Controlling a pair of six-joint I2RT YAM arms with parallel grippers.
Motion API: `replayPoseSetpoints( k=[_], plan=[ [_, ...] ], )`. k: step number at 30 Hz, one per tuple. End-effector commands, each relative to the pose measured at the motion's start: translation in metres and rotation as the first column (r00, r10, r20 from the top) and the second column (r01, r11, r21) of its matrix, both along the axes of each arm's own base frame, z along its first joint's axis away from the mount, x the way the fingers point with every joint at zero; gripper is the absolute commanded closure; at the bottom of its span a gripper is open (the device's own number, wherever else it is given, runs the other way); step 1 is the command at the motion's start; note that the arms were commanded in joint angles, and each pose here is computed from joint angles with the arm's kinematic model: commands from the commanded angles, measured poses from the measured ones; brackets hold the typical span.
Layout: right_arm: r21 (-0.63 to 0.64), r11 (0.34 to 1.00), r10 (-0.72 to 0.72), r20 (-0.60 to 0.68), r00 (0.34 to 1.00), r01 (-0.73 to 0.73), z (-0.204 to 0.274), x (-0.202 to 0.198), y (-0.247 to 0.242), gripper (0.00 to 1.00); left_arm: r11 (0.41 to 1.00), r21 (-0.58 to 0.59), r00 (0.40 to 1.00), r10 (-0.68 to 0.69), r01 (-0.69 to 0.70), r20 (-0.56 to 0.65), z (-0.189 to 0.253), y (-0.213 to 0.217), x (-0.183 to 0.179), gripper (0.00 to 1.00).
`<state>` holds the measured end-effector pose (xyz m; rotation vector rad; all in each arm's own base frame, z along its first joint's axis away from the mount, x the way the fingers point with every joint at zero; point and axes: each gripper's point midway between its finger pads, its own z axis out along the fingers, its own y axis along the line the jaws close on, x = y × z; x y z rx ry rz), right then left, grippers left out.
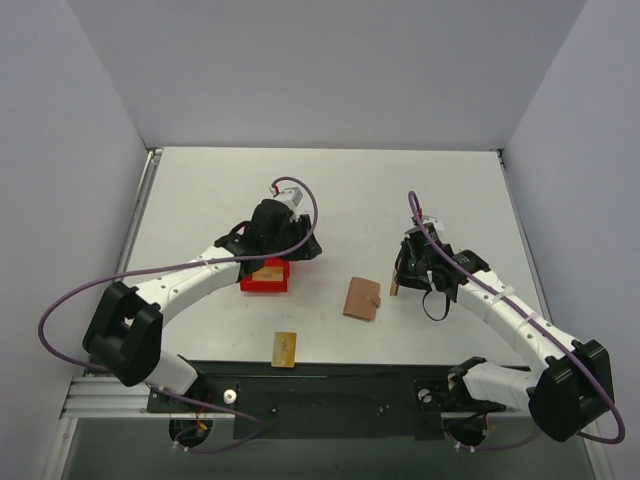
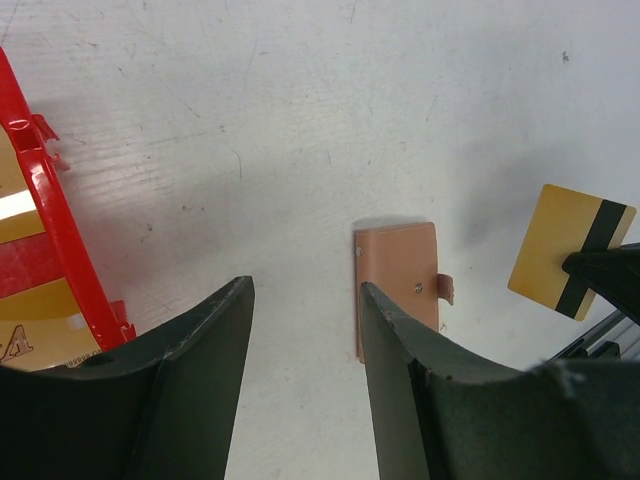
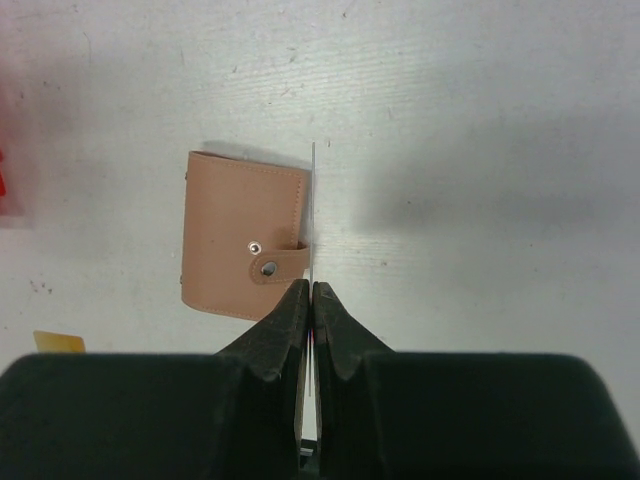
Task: Put the credit cards into the card holder
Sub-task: Insert the credit card into the card holder.
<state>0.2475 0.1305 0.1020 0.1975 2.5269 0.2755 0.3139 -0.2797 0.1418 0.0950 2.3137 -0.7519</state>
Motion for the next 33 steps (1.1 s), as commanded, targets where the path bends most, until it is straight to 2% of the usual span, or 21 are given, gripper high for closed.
replayPoseSetpoints(
  k=[1, 12, 20, 26, 33],
  plan=[
    [-0.044, 0.998, -0.033, -0.017, 0.999, 0.033, 0.004, -0.004, -0.012, 1.00, 1.000, -0.002, 0.999, -0.005, 0.005, 0.042, 0.016, -0.005, 0.008, 0.44],
    [-0.078, 0.996, -0.033, 0.032, 0.999, 0.036, 0.015, 0.010, -0.014, 1.00, 0.999, 0.016, 0.999, -0.030, 0.029, 0.029, 0.009, -0.013, 0.016, 0.44],
    [-0.104, 0.995, -0.010, -0.020, 1.000, 0.008, 0.004, 0.014, -0.010, 1.00, 0.996, 0.021, 0.996, -0.085, 0.085, 0.015, 0.000, -0.029, 0.025, 0.46],
    [-0.045, 0.997, -0.072, -0.038, 0.997, 0.070, 0.000, 0.004, -0.013, 1.00, 0.990, 0.010, 0.990, -0.138, 0.138, -0.013, -0.016, -0.046, 0.019, 0.49],
    [0.152, 0.988, -0.020, -0.080, 0.997, 0.032, -0.001, 0.008, 0.012, 1.00, 0.983, 0.021, 0.982, -0.181, 0.182, -0.049, -0.034, -0.063, 0.009, 0.52]
  ],
)
